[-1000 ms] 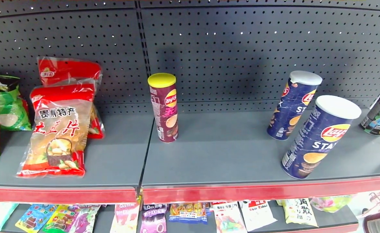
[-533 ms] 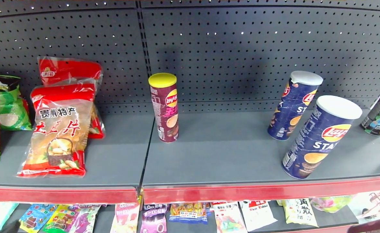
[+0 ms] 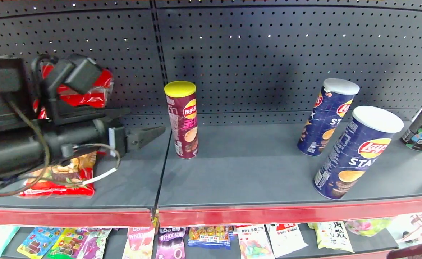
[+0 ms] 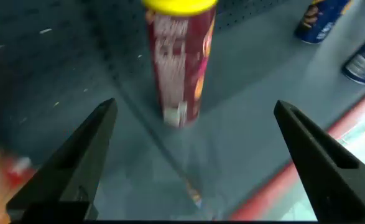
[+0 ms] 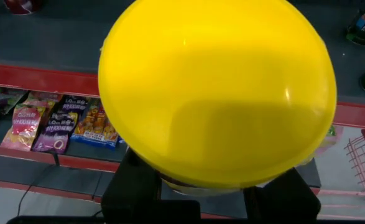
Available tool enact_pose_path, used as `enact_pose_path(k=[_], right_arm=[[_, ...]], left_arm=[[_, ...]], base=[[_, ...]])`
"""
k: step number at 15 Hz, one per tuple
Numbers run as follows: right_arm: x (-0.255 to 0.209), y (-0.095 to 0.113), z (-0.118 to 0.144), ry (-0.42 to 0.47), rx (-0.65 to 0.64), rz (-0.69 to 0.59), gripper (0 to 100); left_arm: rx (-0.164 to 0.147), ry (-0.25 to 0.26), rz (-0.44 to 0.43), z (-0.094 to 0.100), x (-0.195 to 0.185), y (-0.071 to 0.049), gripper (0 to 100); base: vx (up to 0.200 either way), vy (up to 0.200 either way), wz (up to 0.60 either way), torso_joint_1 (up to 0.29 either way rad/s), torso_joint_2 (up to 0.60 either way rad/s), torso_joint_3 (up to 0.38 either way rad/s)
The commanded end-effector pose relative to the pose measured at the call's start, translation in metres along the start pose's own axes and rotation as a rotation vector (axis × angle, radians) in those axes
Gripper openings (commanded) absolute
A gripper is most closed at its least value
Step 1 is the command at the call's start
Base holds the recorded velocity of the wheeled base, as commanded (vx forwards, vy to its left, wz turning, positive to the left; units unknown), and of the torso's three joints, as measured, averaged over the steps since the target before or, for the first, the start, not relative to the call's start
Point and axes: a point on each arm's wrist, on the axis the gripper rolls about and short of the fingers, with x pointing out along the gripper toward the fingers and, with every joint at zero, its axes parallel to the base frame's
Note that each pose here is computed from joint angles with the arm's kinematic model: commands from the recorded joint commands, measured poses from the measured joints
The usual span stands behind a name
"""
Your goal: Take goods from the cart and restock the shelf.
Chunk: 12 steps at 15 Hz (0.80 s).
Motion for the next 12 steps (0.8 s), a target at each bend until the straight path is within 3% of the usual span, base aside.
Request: enact_pose_path(k=[1, 6, 8, 12], right_arm=[[0.001, 0.0, 0.0, 0.005, 0.0, 0.001, 0], [0.005, 0.0, 0.001, 0.026, 0.005, 0.002, 0], [0.005, 0.0, 0.001, 0.028, 0.005, 0.002, 0], [0.005, 0.0, 0.001, 0.033, 0.013, 0.002, 0]], left_arm=[[-0.006, 0.081, -0.032, -0.016, 0.073, 0.005, 100], [0.006, 0.062, -0.005, -0.01, 0.12, 0.013, 100], [0.023, 0.051, -0.003, -0.008, 0.13, 0.015, 100], [0.026, 0.038, -0.003, -0.006, 0.143, 0.017, 100]], base=[[0.0, 0.0, 0.0, 0.0, 0.0, 0.0], [0.0, 0.0, 0.0, 0.0, 0.0, 0.0], [0.0, 0.0, 0.0, 0.0, 0.0, 0.0], [0.0, 0.0, 0.0, 0.0, 0.0, 0.0]])
